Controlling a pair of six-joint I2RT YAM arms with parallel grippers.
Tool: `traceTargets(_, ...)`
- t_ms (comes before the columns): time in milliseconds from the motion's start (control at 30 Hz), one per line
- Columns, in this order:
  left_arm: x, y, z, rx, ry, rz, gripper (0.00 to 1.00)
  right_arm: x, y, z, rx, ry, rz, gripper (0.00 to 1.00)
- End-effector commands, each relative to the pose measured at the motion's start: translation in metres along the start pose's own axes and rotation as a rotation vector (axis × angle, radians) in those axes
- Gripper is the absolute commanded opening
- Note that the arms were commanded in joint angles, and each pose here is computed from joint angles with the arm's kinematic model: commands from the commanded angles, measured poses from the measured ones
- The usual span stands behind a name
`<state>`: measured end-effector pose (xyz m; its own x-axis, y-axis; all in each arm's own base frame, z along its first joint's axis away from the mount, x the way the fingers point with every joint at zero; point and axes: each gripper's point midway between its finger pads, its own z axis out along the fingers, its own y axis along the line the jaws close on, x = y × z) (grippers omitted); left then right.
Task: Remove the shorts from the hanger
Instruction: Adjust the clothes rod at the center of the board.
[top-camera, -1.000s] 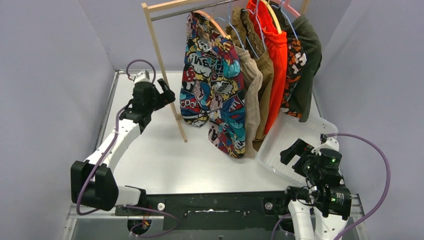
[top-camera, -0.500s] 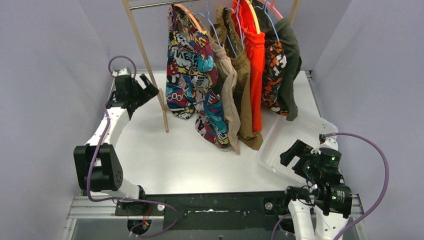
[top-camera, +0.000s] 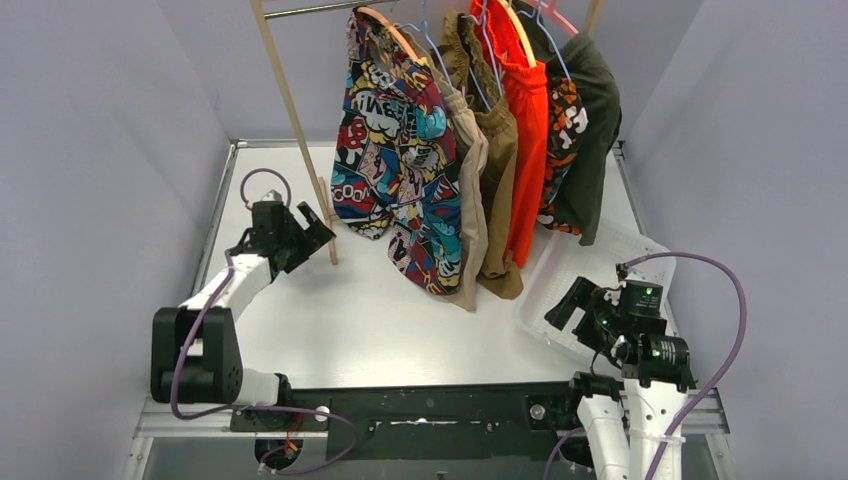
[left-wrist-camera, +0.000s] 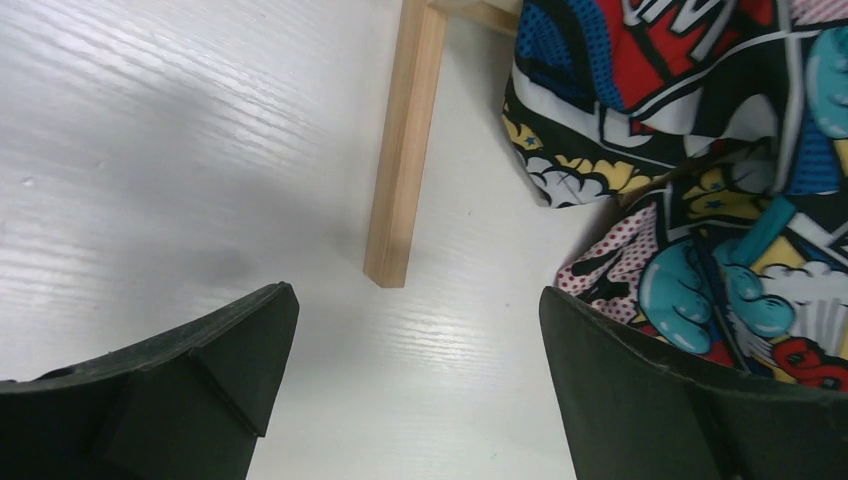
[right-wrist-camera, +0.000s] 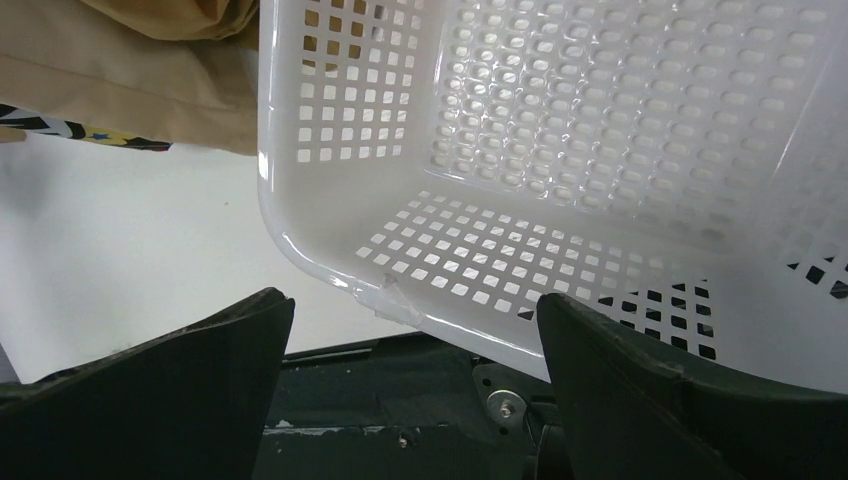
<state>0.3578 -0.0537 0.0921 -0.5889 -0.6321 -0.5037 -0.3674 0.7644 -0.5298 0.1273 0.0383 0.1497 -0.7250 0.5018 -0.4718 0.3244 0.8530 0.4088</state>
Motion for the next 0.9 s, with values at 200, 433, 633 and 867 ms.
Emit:
traceTargets(200, -0.048, -0.035, 0.069, 0.009, -0.032, 0.108, 0.81, -0.013, 0.012, 0.003, -0.056, -0.021, -0.019, 0.98)
traceTargets(433, -0.087, -0.024, 0.103, -0.024, -0.063, 0.085, 0.7, -0.016, 0.023, 0.01, -0.108, 0.009, -0.008, 0.98)
traceTargets(633, -0.11, -0.045, 0.128, 0.07, -0.034, 0.129, 0.67, -0.02, 0.042, 0.026, -0.213, 0.073, 0.002, 0.98)
traceTargets(867, -0.129, -0.037, 0.151, 0.092, 0.02, 0.075, 0.68, -0.019, 0.041, 0.042, -0.164, 0.135, -0.044, 0.96)
